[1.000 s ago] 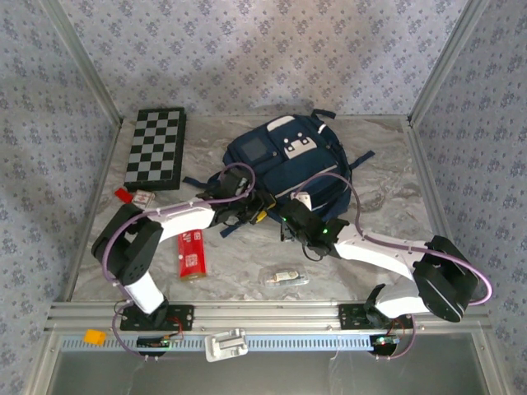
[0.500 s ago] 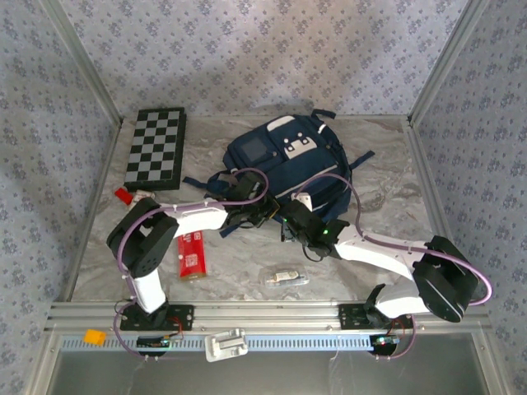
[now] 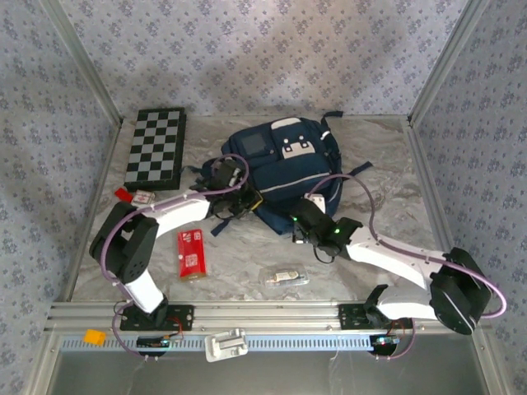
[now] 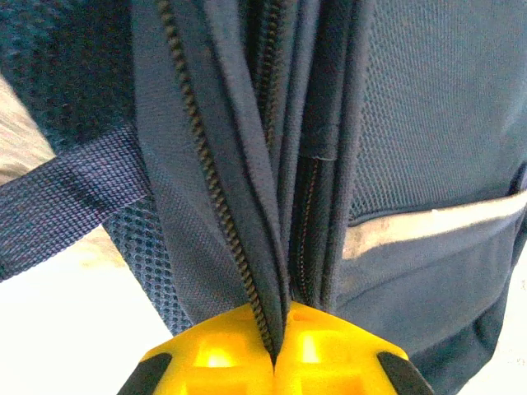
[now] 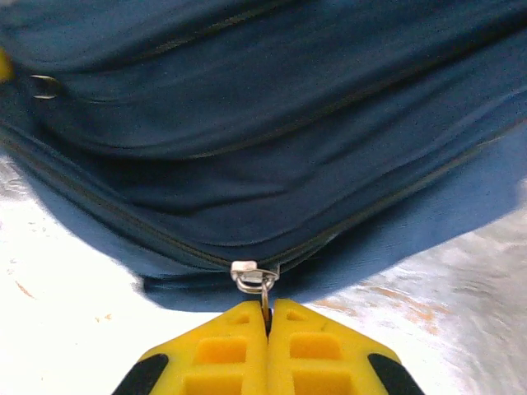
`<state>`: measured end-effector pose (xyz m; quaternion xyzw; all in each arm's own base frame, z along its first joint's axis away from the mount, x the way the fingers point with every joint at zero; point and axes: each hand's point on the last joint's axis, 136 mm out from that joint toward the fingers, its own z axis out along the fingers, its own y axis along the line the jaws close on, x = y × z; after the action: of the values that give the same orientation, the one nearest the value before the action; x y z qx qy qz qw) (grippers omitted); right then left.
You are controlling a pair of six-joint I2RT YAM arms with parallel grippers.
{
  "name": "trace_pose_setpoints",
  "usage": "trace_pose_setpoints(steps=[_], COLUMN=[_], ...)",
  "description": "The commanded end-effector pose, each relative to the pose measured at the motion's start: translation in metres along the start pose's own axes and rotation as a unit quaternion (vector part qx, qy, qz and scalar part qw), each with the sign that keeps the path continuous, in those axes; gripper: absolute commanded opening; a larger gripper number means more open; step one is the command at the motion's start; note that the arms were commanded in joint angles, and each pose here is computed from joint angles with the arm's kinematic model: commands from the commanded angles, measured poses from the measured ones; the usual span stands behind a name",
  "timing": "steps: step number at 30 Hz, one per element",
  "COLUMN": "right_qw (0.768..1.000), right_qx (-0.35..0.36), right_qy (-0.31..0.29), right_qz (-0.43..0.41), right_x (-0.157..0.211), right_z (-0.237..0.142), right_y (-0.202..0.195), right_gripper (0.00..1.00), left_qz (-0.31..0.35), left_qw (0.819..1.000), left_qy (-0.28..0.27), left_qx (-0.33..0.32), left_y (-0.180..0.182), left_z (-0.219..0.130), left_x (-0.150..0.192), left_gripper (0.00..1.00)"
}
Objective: Pack the student bag
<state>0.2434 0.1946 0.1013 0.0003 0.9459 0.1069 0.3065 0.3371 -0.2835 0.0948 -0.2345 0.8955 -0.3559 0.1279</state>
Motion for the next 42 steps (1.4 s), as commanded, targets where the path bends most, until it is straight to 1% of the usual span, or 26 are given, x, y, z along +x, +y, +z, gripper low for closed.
trace_pose_setpoints(steps=[1,3,5,8,11,13,14,17,19,21,23,26,30,33,37,40,42], right_qw=[0.995,0.996,0.997,0.995,0.988,0.986,0.987,0.992,0.993,0.992,0.992,0.992,0.992,0.992,0.992,0.992,0.993], right_qx=[0.073,0.066,0.035,-0.035,-0.123,-0.137,-0.132,-0.090,-0.082,-0.086,-0.089,-0.091,-0.089,-0.088,-0.090,-0.089,-0.085], right_qy=[0.063,0.059,0.063,0.068,0.066,0.066,0.065,0.060,0.061,0.064,0.067,0.067,0.068,0.068,0.064,0.064,0.062], right_qz=[0.002,-0.012,-0.035,-0.056,-0.067,-0.068,-0.067,-0.065,-0.066,-0.066,-0.062,-0.059,-0.060,-0.059,-0.058,-0.059,-0.059], right_x=[0.034,0.028,0.024,0.019,0.012,0.006,0.003,-0.002,0.001,0.005,0.009,0.010,0.010,0.011,0.010,0.010,0.010], right_z=[-0.006,-0.006,-0.006,-0.007,-0.006,0.000,0.003,0.012,0.015,0.018,0.021,0.024,0.027,0.028,0.029,0.030,0.031], right_y=[-0.048,-0.045,-0.026,0.023,0.081,0.100,0.103,0.094,0.090,0.090,0.090,0.092,0.094,0.094,0.095,0.096,0.094], right_gripper=[0.00,0.00,0.00,0.00,0.00,0.00,0.00,0.00,0.00,0.00,0.00,0.00,0.00,0.00,0.00,0.00,0.00], left_qz=[0.029,0.039,0.050,0.069,0.083,0.089,0.088,0.081,0.071,0.060,0.047,0.017,-0.007,-0.026,-0.044,-0.045,-0.049], left_qw=[0.998,0.998,0.997,0.996,0.995,0.995,0.995,0.996,0.997,0.997,0.998,0.999,0.999,0.999,0.998,0.997,0.996], left_qy=[-0.053,-0.057,-0.049,-0.044,-0.047,-0.047,-0.046,-0.043,-0.039,-0.044,-0.048,-0.043,-0.035,-0.030,-0.030,-0.026,-0.029], left_qx=[0.009,0.014,0.018,0.026,0.022,0.022,0.018,0.014,0.015,0.009,0.003,-0.003,-0.005,-0.016,-0.033,-0.057,-0.073], left_y=[-0.005,-0.007,-0.013,-0.023,-0.027,-0.029,-0.026,-0.015,-0.006,0.003,0.008,0.012,0.006,0.006,0.006,0.010,0.018], left_z=[-0.025,-0.027,-0.025,-0.022,-0.020,-0.023,-0.026,-0.039,-0.050,-0.059,-0.065,-0.064,-0.052,-0.039,-0.022,-0.012,-0.006], left_x=[-0.044,-0.055,-0.064,-0.082,-0.097,-0.103,-0.104,-0.100,-0.086,-0.071,-0.054,-0.029,0.001,0.013,0.010,0.009,0.011], left_gripper=[0.00,0.00,0.00,0.00,0.00,0.00,0.04,0.13,0.26,0.35,0.41,0.47,0.54,0.57,0.55,0.47,0.40])
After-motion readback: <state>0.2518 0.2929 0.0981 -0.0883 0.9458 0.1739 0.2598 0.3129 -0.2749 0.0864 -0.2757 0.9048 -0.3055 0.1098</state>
